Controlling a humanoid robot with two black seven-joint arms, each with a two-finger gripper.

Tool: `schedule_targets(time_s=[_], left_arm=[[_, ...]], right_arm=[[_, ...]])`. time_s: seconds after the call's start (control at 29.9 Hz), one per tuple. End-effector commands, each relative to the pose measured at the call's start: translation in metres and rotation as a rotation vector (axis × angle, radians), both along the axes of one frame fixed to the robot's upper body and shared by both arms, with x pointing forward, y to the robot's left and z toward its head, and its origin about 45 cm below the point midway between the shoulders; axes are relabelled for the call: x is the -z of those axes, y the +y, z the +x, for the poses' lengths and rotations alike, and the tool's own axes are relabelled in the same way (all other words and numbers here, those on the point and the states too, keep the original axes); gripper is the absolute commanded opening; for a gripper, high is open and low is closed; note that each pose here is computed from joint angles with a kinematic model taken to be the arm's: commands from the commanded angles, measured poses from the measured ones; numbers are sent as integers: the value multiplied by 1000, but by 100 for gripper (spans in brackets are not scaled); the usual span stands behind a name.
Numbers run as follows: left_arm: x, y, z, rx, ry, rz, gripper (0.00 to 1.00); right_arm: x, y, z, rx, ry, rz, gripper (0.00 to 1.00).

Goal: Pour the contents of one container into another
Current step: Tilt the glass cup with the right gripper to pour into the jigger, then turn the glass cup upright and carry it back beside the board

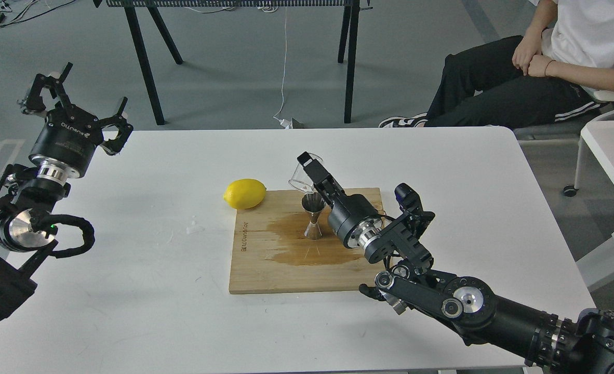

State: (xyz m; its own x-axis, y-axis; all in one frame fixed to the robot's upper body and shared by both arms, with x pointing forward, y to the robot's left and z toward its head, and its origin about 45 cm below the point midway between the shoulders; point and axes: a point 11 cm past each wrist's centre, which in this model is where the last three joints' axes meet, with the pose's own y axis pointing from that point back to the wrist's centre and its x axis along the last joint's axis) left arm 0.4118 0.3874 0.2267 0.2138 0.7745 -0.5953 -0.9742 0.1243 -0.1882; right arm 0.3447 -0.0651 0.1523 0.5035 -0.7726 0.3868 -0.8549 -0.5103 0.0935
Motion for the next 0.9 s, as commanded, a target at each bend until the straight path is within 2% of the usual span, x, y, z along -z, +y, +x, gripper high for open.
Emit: schedule_targets(time_s=[0.0,0.2,0.37,0.67,0.87], left_arm=[[1,-1,0,0,1,-3,100],[1,-3,0,3,0,-8,100],[1,-3,0,3,0,-8,100],[2,-5,0,9,2,-9,100],[2,-6,1,13,3,-7,100]], right_arm=[[-1,-1,5,-21,-42,-48,20],[-3,-11,10,-27,-68,-89,20],[-22,-32,22,60,-38,-2,20],[-54,-82,32,254,218,353,20],[-46,-122,32,371,446,639,20]])
